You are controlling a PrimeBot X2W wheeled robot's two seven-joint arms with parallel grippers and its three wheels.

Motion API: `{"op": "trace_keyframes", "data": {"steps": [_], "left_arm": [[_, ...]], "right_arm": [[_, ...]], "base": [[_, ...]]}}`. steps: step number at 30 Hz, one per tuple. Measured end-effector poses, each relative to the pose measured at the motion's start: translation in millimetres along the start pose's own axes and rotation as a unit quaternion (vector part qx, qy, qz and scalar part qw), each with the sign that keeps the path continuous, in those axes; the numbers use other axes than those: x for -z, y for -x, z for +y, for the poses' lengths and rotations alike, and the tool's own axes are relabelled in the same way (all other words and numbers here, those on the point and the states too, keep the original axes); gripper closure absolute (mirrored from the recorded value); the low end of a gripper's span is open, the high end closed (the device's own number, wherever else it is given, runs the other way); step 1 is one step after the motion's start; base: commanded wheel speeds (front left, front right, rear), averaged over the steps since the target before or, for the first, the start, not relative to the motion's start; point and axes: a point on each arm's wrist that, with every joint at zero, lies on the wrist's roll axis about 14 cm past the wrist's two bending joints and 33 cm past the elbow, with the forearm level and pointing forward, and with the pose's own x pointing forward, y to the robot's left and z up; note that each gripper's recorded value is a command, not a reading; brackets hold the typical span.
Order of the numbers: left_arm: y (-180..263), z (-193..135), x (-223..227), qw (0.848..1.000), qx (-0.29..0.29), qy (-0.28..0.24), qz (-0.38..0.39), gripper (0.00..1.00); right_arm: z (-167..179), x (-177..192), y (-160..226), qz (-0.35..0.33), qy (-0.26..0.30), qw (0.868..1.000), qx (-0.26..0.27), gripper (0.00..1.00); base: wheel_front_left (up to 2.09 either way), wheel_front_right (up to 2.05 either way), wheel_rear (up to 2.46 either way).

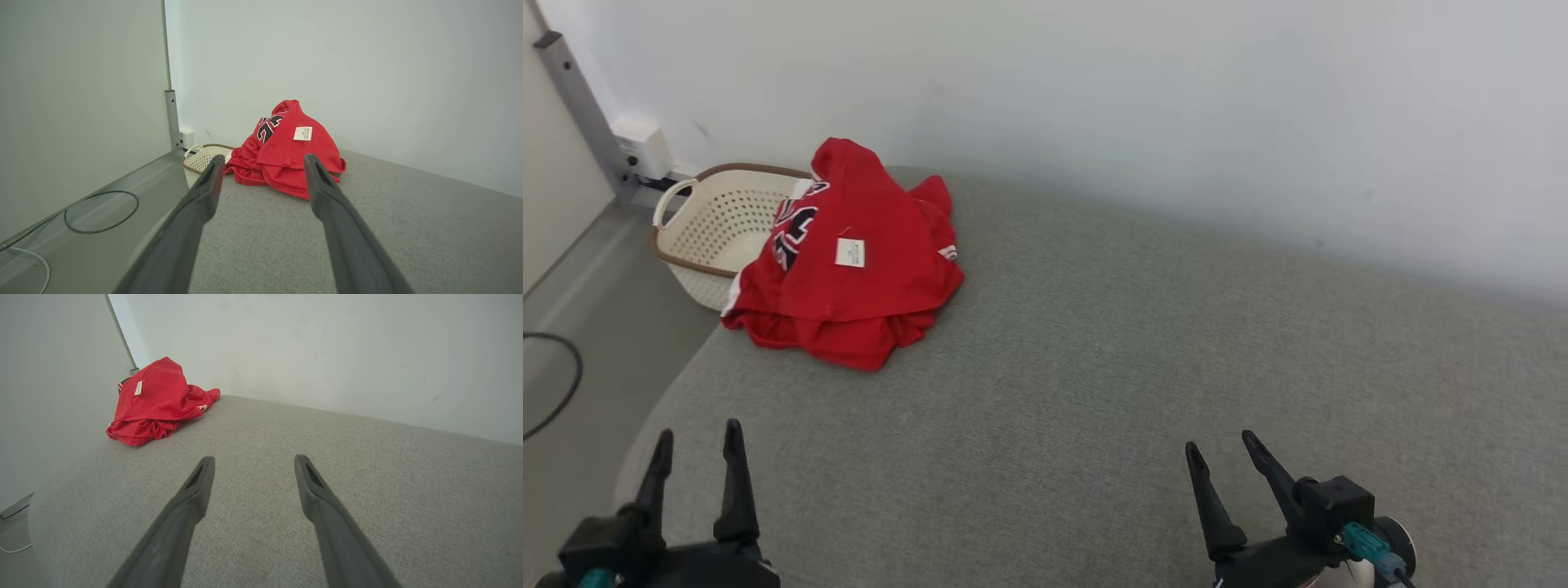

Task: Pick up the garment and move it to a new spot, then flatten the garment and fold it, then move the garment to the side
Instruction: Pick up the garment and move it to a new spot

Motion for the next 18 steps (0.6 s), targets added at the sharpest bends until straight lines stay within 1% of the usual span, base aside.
{"op": "trace_keyframes", "data": {"steps": [5, 13, 18], "left_arm": [[-38, -16, 6, 1.0, 0.021, 0.012, 0.006, 0.0], [-94, -47, 34, 0.998, 0.051, 0.023, 0.041, 0.0], [-124, -64, 51, 0.996, 0.065, 0.026, 0.063, 0.0]], "right_arm": [[-16, -2, 5, -0.004, -0.001, 1.0, 0.02, 0.0], [-58, 2, 21, -0.003, -0.002, 0.997, 0.079, 0.0], [-79, 9, 33, 0.003, -0.005, 0.994, 0.111, 0.0]], "base": [[0.0, 0.0, 0.0], [0.0, 0.0, 0.0], [0.0, 0.0, 0.0]]}}
